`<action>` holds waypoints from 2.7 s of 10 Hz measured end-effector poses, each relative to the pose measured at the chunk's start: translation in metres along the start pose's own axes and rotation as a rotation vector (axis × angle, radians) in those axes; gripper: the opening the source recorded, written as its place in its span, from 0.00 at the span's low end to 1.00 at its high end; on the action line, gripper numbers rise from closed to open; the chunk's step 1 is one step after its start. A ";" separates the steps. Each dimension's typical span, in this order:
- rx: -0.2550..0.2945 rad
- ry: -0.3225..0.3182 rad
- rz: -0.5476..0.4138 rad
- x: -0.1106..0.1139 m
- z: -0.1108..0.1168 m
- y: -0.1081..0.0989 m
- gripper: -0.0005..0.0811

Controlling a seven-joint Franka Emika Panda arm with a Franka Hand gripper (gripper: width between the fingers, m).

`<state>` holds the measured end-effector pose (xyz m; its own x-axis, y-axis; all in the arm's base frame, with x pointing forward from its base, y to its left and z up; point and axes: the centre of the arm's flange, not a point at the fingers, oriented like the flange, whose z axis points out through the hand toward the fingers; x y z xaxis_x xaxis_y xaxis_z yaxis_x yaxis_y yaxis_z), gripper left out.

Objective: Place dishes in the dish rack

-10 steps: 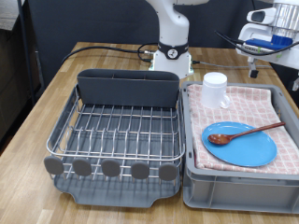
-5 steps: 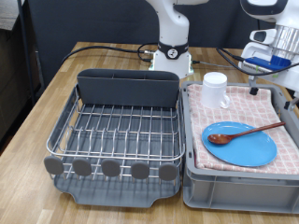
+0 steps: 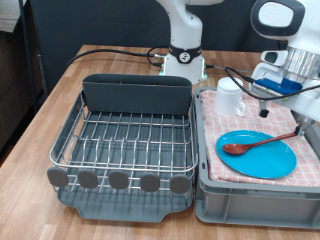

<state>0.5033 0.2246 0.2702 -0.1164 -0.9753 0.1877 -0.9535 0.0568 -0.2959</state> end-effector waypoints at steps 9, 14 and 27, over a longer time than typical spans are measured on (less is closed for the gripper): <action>-0.007 -0.009 -0.010 0.004 0.041 0.011 0.99; 0.018 -0.038 -0.019 0.000 0.052 0.022 0.85; 0.050 -0.060 0.106 0.017 -0.019 0.009 0.12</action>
<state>0.4876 0.2127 0.2885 -0.1972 -0.9755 0.0972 -0.9216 0.1506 -0.3578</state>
